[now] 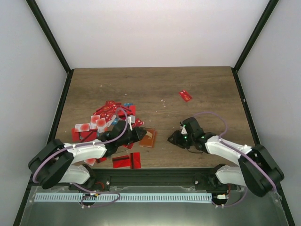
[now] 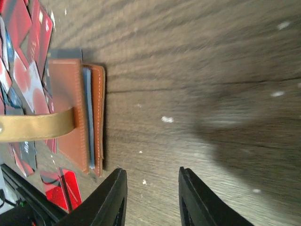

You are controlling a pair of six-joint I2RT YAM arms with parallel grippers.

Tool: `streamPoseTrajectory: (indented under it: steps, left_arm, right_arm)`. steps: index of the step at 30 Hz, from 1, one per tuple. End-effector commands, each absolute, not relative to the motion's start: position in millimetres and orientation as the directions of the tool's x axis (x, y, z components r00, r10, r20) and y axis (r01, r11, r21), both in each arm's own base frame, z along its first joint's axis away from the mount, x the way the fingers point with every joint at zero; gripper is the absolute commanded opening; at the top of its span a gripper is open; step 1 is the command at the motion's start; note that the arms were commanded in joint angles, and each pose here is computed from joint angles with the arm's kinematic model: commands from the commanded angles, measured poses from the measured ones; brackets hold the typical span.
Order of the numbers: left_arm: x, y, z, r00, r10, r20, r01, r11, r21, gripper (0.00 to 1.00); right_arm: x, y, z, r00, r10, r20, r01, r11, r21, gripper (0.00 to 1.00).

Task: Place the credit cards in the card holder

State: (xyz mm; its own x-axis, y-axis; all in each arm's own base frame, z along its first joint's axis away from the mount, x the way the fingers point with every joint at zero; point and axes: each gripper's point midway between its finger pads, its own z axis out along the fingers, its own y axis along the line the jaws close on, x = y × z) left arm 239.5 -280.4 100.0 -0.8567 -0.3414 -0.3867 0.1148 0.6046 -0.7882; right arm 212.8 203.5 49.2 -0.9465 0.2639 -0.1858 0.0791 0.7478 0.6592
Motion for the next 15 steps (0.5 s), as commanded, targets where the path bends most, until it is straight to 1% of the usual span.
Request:
streamPoseTrajectory:
  steps: [1, 4, 7, 13, 15]
  left_arm:
    - [233.8, -263.6, 63.7, -0.88, -0.322, -0.348, 0.075, 0.63, -0.773, 0.04]
    - [230.0, -251.7, 52.2, -0.88, -0.346, -0.325, 0.043, 0.623, -0.781, 0.04]
    - [229.1, -244.3, 53.6, -0.874, -0.355, -0.332, 0.04, 0.628, -0.777, 0.04]
    - [238.5, -258.6, 81.9, -0.878, -0.27, -0.396, 0.131, 0.659, -0.741, 0.04]
    - [244.8, -254.3, 84.8, -0.868, -0.262, -0.421, 0.132, 0.697, -0.705, 0.04]
  right_arm:
    - [219.6, 241.9, 68.3, -0.957, 0.175, -0.23, -0.036, 0.717, 0.696, 0.32]
    - [220.1, 259.3, 67.2, -0.964, 0.135, -0.228, -0.062, 0.722, 0.689, 0.3]
    - [224.8, 268.9, 64.5, -0.967, 0.124, -0.223, -0.064, 0.727, 0.684, 0.3]
    - [243.7, 269.8, 74.8, -0.945, 0.163, -0.284, -0.072, 0.743, 0.665, 0.28]
    - [244.4, 275.3, 75.4, -0.949, 0.149, -0.277, -0.082, 0.733, 0.675, 0.26]
